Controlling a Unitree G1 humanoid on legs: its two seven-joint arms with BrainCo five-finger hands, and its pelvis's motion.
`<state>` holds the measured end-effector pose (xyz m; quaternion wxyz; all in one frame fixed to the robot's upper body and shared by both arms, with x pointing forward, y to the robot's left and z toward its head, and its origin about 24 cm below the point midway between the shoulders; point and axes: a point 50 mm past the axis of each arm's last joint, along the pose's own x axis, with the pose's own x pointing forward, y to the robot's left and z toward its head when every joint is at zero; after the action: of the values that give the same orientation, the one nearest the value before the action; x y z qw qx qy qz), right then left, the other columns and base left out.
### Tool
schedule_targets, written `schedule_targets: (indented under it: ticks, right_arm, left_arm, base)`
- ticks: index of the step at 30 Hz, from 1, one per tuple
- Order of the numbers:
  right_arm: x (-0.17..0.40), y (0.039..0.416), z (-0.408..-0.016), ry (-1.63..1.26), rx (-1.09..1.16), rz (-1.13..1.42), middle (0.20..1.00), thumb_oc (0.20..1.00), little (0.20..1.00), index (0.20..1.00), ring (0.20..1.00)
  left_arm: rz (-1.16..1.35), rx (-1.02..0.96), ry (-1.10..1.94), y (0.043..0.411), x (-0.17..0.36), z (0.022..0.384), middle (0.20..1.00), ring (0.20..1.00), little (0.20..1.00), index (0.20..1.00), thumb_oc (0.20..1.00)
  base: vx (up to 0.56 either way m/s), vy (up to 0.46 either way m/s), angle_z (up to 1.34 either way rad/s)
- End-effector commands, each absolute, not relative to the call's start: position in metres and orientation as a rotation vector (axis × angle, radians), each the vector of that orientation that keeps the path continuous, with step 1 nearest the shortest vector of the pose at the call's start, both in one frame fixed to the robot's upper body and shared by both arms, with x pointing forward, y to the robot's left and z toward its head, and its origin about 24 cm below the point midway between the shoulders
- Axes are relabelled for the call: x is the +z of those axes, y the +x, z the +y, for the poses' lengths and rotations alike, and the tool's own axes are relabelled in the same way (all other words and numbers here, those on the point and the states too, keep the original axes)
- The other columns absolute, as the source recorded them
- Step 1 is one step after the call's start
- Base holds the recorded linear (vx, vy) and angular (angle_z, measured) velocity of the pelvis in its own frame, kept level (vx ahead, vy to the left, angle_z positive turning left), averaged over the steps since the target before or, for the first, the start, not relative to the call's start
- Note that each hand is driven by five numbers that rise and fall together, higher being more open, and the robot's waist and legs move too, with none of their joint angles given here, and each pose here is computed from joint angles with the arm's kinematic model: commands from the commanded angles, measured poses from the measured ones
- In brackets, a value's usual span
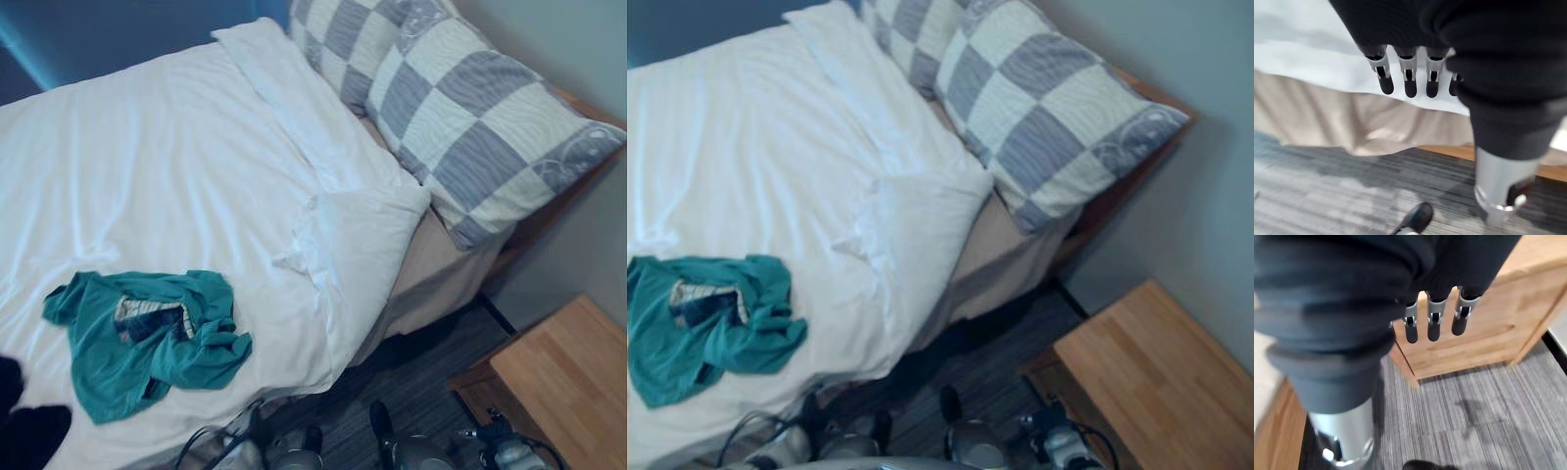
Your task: Tidy up the quilt and then pick up the clothes from the bed and put them into the laundry hamper.
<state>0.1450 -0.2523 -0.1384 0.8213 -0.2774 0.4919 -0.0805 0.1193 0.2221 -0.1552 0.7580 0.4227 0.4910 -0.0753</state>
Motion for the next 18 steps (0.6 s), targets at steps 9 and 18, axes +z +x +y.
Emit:
schedule_targets:
  ticks: [9,18]
  right_arm:
    - [0.028,0.243,-0.341,-0.845,-0.518,0.265,1.0,1.0,1.0,1.0,1.0]
    - [0.163,0.312,-0.334,-1.086,-0.547,-0.169,1.0,1.0,1.0,1.0,1.0]
  left_arm:
    - [1.075,-0.078,0.966,0.12,-0.146,0.255,1.0,1.0,1.0,1.0,1.0]
    - [1.016,-0.078,0.995,0.135,-0.138,0.263,1.0,1.0,1.0,1.0,1.0]
  base:
    - [-0.11,-0.114,1.12]
    - [-0.02,0.015,0.59]
